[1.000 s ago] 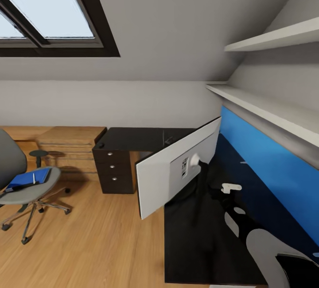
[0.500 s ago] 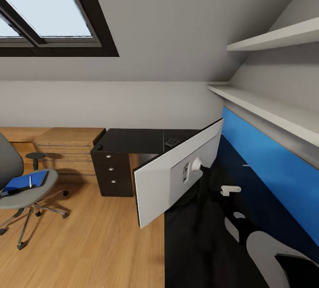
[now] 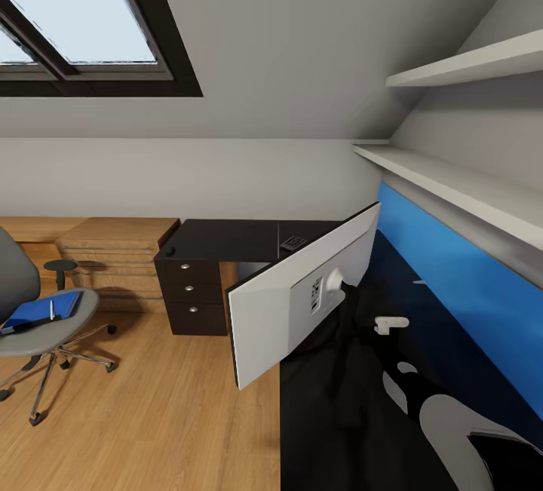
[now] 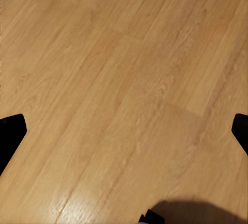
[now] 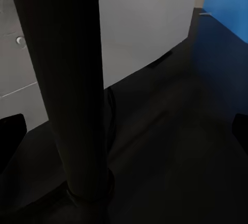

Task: In the bedroom, organize the workspace by keeping the computer under the desk, ensuring the monitor is on the desk, placing the keyboard on the desk next to the monitor, placing the mouse on the desk next to the keyboard, moving the folder from the swivel chair onto the desk next to the mouse, stacking the notebook on top of the folder with the pen on top of the notebook, and positioning the swivel chair next to the desk.

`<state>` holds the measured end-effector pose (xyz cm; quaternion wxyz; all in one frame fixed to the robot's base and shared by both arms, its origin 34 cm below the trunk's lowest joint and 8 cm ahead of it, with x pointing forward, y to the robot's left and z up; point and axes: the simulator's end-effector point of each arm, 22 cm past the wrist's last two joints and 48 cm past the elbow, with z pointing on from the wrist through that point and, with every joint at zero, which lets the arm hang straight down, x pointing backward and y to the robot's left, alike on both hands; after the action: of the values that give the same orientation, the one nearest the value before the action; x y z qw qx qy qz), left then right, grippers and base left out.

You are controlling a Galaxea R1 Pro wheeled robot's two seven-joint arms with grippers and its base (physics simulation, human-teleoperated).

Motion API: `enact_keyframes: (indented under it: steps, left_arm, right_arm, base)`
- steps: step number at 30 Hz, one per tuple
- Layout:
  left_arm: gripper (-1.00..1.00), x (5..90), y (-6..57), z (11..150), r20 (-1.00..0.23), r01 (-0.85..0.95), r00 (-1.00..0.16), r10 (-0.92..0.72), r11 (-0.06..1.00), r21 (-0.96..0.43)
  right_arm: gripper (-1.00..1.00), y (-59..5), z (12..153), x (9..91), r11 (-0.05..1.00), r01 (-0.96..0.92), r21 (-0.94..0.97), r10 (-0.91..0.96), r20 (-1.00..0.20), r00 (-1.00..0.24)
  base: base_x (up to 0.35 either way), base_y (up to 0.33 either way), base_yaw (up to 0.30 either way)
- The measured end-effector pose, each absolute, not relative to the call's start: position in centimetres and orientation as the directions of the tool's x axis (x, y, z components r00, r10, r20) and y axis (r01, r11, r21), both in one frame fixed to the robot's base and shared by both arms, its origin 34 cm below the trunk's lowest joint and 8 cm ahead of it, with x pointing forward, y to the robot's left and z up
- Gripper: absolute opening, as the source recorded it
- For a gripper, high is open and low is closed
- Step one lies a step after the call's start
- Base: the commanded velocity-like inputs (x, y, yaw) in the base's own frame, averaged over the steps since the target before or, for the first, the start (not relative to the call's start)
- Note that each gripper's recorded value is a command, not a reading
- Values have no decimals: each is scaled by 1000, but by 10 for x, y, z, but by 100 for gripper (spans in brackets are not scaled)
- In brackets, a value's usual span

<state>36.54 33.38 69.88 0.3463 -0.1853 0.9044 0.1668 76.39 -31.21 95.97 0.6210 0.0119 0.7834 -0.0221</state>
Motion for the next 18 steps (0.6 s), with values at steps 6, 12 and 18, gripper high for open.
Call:
enact_keyframes:
  steps: [6,12,18]
  left_arm:
    - [100,366,338,700,-692,-466,-684,-231,868,171]
    - [100,383,342,711,-724,-500,-641,-257,855,139]
    - [100,422,340,738,-790,-525,-548,-273,848,71]
  right_arm:
    - [100,-312,959,764,999,44,-23,-12,-973,-230]
    - [100,-312,959,764,999,44,-24,-13,-972,-234]
    - [100,-312,958,764,999,44,-25,-14,-971,-237]
  base:
    - [0,0,0]
    - [0,0,0]
    - [0,0,0]
